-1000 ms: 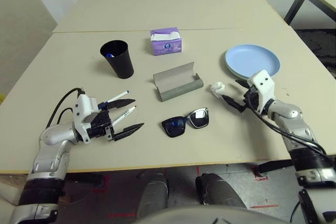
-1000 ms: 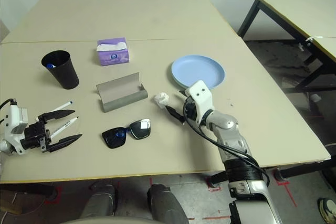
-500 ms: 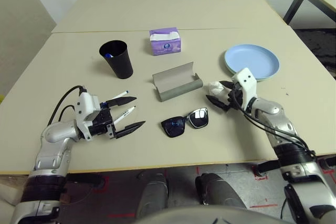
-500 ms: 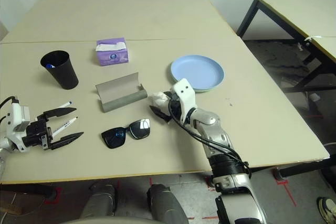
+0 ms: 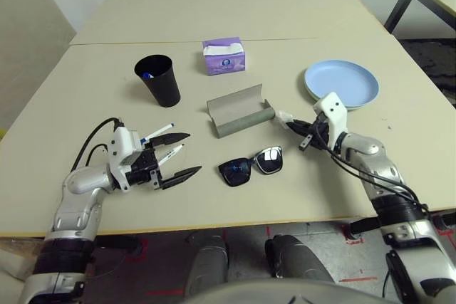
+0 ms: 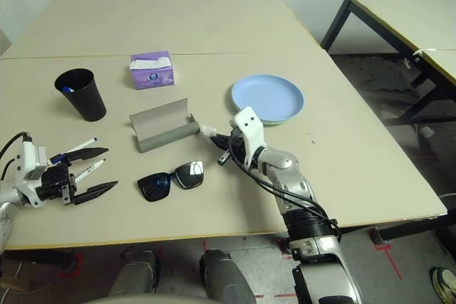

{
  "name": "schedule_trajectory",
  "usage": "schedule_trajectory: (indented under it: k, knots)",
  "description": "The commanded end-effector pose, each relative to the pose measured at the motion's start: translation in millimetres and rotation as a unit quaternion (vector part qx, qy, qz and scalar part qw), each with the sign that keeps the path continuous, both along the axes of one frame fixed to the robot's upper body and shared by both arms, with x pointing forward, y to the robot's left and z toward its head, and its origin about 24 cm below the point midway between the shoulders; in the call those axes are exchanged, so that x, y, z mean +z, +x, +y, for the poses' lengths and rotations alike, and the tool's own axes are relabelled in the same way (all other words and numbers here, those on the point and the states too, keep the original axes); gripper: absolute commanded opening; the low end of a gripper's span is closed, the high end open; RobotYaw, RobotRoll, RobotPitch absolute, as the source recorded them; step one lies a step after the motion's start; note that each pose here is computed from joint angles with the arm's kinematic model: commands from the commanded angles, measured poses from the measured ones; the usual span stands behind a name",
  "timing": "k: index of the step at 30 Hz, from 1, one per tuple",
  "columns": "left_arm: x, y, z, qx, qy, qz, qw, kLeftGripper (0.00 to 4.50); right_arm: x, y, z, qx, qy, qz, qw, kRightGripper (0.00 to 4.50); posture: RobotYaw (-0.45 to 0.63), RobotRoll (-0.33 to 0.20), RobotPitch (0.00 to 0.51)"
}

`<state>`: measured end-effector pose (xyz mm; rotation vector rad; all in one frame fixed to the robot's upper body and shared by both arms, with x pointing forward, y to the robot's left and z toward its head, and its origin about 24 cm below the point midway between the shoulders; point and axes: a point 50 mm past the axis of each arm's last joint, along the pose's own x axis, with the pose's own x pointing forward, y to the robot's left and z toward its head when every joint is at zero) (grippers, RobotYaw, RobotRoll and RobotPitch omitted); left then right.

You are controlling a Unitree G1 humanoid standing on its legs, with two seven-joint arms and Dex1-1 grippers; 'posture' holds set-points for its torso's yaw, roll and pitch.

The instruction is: Organize and tidy the items on the table.

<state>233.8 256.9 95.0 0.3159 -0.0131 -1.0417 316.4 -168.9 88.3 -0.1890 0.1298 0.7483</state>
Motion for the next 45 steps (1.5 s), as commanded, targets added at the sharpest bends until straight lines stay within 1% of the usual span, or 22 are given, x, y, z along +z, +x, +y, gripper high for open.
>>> schedule_trajectory:
  k: [1,4,5,7,8,10,12,17,20,24,28,29,30,31,33,35,40,42,45]
  knots:
    - [-5.1,-2.2,-2.2,-0.005,0.003,0.006,1.000,4.50,48.5,12.2,-22.0,-0.051,0.045,-0.057,0.996,0.03,-0.03,0.000,0.110]
    - [-5.8,-2.5,-2.5,-0.006,0.002,0.007,1.000,4.50,79.9,18.2,-38.7,-0.083,0.063,-0.087,0.991,0.03,-0.03,0.000,0.108]
    - [-6.2,-2.5,-2.8,-0.006,0.002,0.008,1.000,4.50,87.6,20.9,-46.6,-0.098,0.055,-0.095,0.989,0.03,-0.04,0.000,0.107]
    - [-7.1,-2.4,-3.4,-0.008,0.002,0.008,1.000,4.50,94.8,26.0,-60.6,-0.133,0.037,-0.098,0.986,0.03,-0.04,0.000,0.104]
    - [-7.4,-2.3,-3.7,-0.008,0.002,0.008,1.000,4.50,95.3,27.6,-64.7,-0.145,0.031,-0.097,0.984,0.03,-0.04,0.000,0.103]
    - [-8.0,-1.4,-5.8,-0.010,0.002,0.007,1.000,4.50,86.3,35.1,-83.6,-0.204,-0.002,-0.078,0.976,0.03,-0.04,0.000,0.101]
    - [-7.9,-0.6,-7.6,-0.012,0.001,0.005,1.000,4.50,78.3,40.3,-95.9,-0.246,-0.016,-0.057,0.968,0.03,-0.04,0.000,0.101]
    - [-7.0,-1.7,-8.3,-0.007,-0.001,0.000,1.000,4.50,66.0,48.2,-100.2,-0.272,-0.026,-0.029,0.961,0.03,-0.02,0.000,0.096]
    - [-7.4,-4.0,-7.1,-0.003,-0.001,0.001,1.000,4.50,63.1,50.5,-95.2,-0.265,-0.021,-0.022,0.964,0.68,-0.01,0.000,0.100]
    - [-8.0,-5.4,-7.3,-0.002,-0.001,0.002,1.000,4.50,63.4,50.6,-93.9,-0.262,-0.021,-0.023,0.965,2.14,-0.01,0.000,0.102]
    - [-8.7,-4.4,-8.3,-0.003,-0.002,0.003,1.000,4.50,67.7,47.0,-99.4,-0.264,-0.023,-0.026,0.964,3.50,-0.02,0.000,0.101]
    - [-8.9,-3.9,-8.5,-0.004,-0.001,0.003,1.000,4.50,68.9,45.7,-101.4,-0.266,-0.023,-0.027,0.963,3.91,-0.02,0.000,0.101]
    - [-9.1,-3.2,-8.8,-0.005,-0.001,0.003,1.000,4.50,69.9,43.6,-103.9,-0.268,-0.024,-0.028,0.963,4.31,-0.02,0.000,0.101]
    - [-9.1,-2.6,-9.1,-0.007,0.000,0.003,1.000,4.50,70.7,41.3,-105.9,-0.269,-0.025,-0.028,0.962,4.46,-0.03,0.000,0.098]
    - [-8.9,-0.8,-9.5,-0.008,0.000,0.003,1.000,4.50,72.7,34.2,-108.4,-0.262,-0.031,-0.030,0.964,4.46,-0.04,0.000,0.099]
    - [-8.4,0.7,-9.8,-0.010,0.000,0.003,1.000,4.50,77.3,23.2,-108.5,-0.240,-0.037,-0.033,0.969,4.46,-0.04,0.000,0.101]
    - [-7.5,1.8,-7.3,-0.017,0.002,0.006,1.000,4.50,94.6,-14.9,-110.3,-0.185,-0.089,-0.043,0.978,4.46,-0.06,0.000,0.110]
    - [-8.3,1.0,-5.4,-0.021,0.005,0.010,1.000,4.50,102.0,-30.2,-103.6,-0.158,-0.092,-0.037,0.983,4.46,-0.06,0.000,0.111]
    - [-9.2,0.3,-3.7,-0.027,0.009,0.014,0.999,4.50,110.1,-47.9,-82.1,-0.117,-0.085,-0.024,0.989,4.46,-0.08,0.000,0.113]
